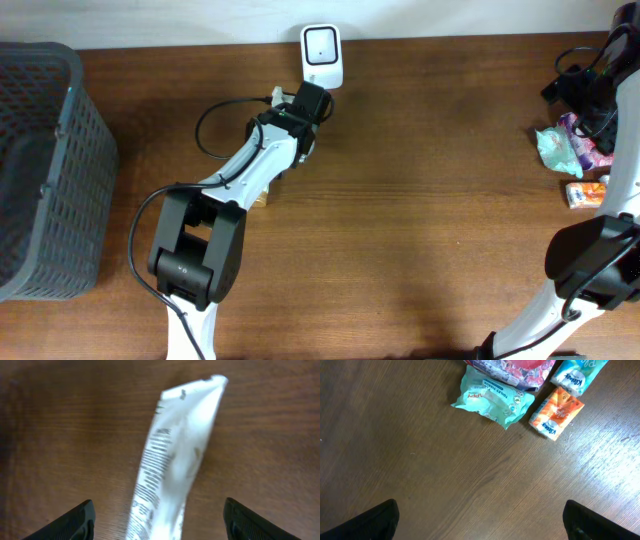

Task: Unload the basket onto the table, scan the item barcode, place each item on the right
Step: 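Reach the left gripper to the Pantene tube and grasp it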

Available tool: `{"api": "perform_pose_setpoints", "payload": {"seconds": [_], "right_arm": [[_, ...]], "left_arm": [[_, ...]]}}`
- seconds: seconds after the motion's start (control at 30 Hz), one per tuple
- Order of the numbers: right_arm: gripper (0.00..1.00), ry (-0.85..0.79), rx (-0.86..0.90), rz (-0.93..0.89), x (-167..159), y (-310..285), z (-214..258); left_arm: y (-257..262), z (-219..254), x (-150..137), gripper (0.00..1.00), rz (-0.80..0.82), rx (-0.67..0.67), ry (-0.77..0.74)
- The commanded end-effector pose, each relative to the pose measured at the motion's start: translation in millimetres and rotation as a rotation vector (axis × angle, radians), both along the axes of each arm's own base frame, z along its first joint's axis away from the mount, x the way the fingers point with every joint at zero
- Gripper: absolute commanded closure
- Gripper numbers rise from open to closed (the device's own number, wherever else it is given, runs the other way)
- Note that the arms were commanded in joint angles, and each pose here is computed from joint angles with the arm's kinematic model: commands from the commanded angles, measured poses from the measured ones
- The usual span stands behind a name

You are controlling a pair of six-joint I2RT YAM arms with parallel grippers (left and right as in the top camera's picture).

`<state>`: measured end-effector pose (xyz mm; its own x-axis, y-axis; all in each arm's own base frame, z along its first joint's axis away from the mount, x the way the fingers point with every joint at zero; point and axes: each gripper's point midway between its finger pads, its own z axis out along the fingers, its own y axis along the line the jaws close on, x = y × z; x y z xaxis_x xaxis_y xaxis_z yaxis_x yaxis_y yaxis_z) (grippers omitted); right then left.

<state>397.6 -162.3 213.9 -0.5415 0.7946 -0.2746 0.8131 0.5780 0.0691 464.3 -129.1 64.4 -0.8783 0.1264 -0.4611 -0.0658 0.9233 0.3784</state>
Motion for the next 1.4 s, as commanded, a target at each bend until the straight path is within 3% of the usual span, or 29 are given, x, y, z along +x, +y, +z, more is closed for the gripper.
{"api": "perform_pose_setpoints", "payload": {"seconds": [0.0, 0.07, 0.17, 0.3, 0.4, 0.47, 0.53, 0.6, 0.63, 0.67, 0.77, 0.83, 0.9, 0.93, 1.0, 1.1, 1.23, 1.37], "right_arm": [[0.01, 0.000, 0.003, 0.002, 1, 2, -1], [0.01, 0.000, 0.003, 0.002, 1, 2, -1], [0.01, 0.000, 0.003, 0.001, 1, 2, -1], [0.01, 0.000, 0.003, 0.002, 1, 2, -1], [0.01, 0.000, 0.003, 0.002, 1, 2, -1], [0.01, 0.000, 0.003, 0.002, 1, 2, -1], [0.01, 0.000, 0.003, 0.002, 1, 2, -1], [0.01, 0.000, 0.003, 0.002, 1, 2, -1], [0.01, 0.000, 0.003, 0.002, 1, 2, -1], [0.01, 0.000, 0.003, 0.002, 1, 2, -1], [0.01, 0.000, 0.003, 0.002, 1, 2, -1], [0.01, 0.000, 0.003, 0.002, 1, 2, -1], [0.01, 0.000, 0.003, 0.002, 1, 2, -1], [0.01, 0.000, 0.003, 0.002, 1, 2, -1], [0.01, 0.000, 0.003, 0.002, 1, 2, -1], [0.01, 0.000, 0.003, 0.002, 1, 2, -1], [0.01, 0.000, 0.003, 0.002, 1, 2, -1], [0.01, 0.000, 0.003, 0.002, 1, 2, -1]], "left_arm": [[9, -2, -2, 0.24, 0.049, 0.020, -0.026], [5, -21, -3, 0.27, 0.042, 0.009, 0.005], [0, -55, -5, 0.54, 0.031, -0.005, 0.058], [-58, -67, -30, 0.63, -0.091, -0.119, 0.142], [-132, -55, -61, 0.41, -0.257, -0.118, 0.144], [-159, -36, -68, 0.35, -0.311, -0.125, 0.134], [-167, -16, -71, 0.39, -0.326, -0.122, 0.143], [-160, 7, -64, 0.54, -0.305, -0.117, 0.150], [-150, 17, -60, 0.41, -0.301, -0.103, 0.164], [-140, 22, -55, 0.21, -0.336, -0.068, 0.190], [-118, 16, -59, 0.00, -0.602, 0.066, 0.362], [-134, -4, -85, 0.01, -0.736, -0.054, 0.514], [-128, -28, -89, 0.01, -0.743, -0.012, 0.580], [-126, -44, -92, 0.04, -0.738, -0.004, 0.615], [-124, -57, -95, 0.41, -0.716, -0.001, 0.646], [-126, -57, -88, 0.73, -0.540, -0.050, 0.570], [-56, -13, -37, 0.74, -0.056, 0.249, 0.177], [-28, -1, -17, 0.74, 0.107, 0.244, 0.050]]}}
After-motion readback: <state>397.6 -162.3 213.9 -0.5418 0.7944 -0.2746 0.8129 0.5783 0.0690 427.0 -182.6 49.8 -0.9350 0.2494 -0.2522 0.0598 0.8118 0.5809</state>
